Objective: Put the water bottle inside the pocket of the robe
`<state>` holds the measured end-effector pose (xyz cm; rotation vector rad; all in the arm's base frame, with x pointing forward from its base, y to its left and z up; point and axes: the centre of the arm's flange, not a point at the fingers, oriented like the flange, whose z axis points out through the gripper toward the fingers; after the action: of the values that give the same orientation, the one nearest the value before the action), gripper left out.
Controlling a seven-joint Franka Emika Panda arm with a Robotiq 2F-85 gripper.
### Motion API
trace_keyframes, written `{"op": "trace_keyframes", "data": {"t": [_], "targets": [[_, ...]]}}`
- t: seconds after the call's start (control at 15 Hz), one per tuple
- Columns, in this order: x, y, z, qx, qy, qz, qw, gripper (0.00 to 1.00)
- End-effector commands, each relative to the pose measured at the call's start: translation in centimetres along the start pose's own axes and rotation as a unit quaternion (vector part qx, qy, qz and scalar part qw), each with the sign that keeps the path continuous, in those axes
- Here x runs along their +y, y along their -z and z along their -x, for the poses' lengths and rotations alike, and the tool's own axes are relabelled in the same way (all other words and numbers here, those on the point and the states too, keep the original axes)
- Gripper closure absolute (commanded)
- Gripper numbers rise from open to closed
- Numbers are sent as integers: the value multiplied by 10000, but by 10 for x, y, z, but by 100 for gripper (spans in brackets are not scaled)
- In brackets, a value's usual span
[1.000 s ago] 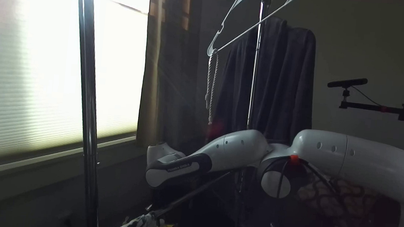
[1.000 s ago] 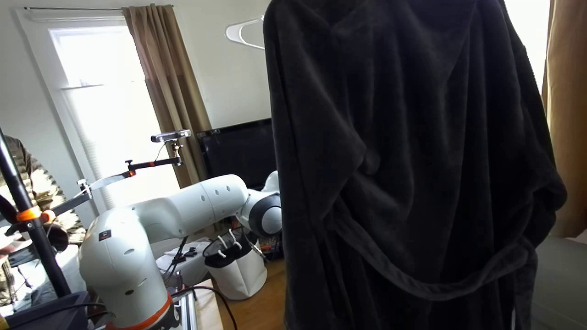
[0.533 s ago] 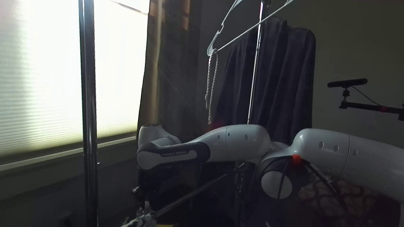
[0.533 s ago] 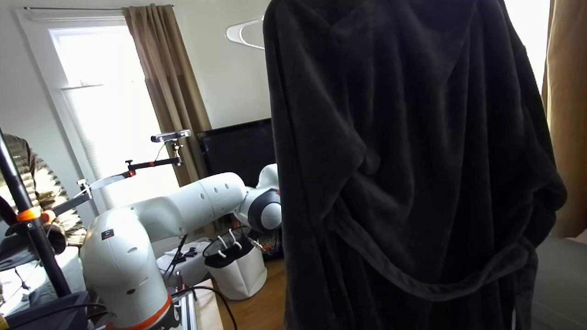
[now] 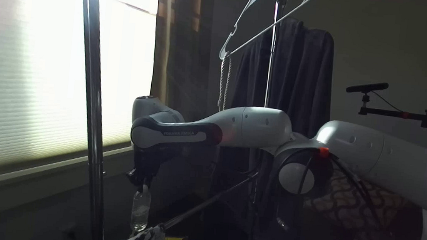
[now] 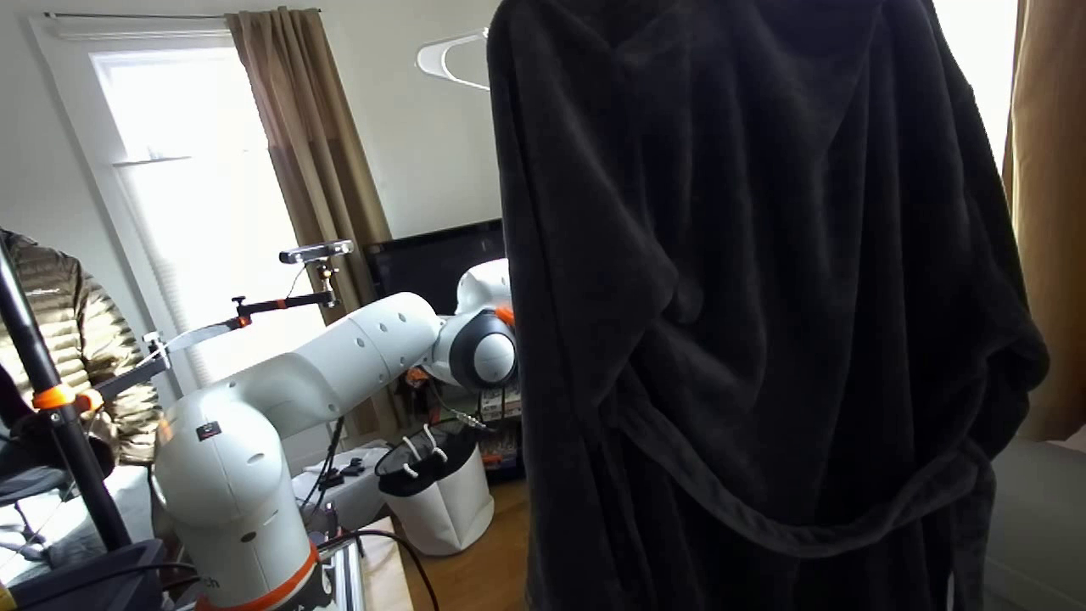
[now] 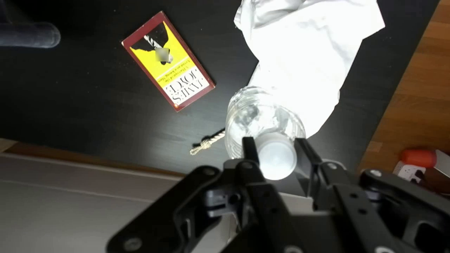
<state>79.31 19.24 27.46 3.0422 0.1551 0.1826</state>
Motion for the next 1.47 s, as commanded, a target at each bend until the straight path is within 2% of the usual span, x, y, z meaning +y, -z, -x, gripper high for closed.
{"op": "trace_keyframes", "data": {"t": [0.0, 0.13, 0.2, 0.47, 0.53, 0.6, 0.8, 0.93, 1.2, 1.4], "targets": [[0, 52, 63, 449, -261, 222, 9984, 92], [-1, 72, 62, 568, -440, 197, 9972, 92], [-9, 53, -7, 417, -280, 98, 9987, 69], [-10, 71, -9, 524, -366, 82, 9979, 69], [-9, 70, -9, 517, -368, 87, 9979, 92], [-2, 82, -3, 600, -408, 270, 9970, 92], [17, 142, 33, 445, -455, 639, 9959, 92], [23, 174, 42, 395, -558, 893, 9937, 92], [30, 234, 81, -43, -624, 1158, 9913, 92], [35, 259, 111, -262, -978, 1236, 9872, 92]]}}
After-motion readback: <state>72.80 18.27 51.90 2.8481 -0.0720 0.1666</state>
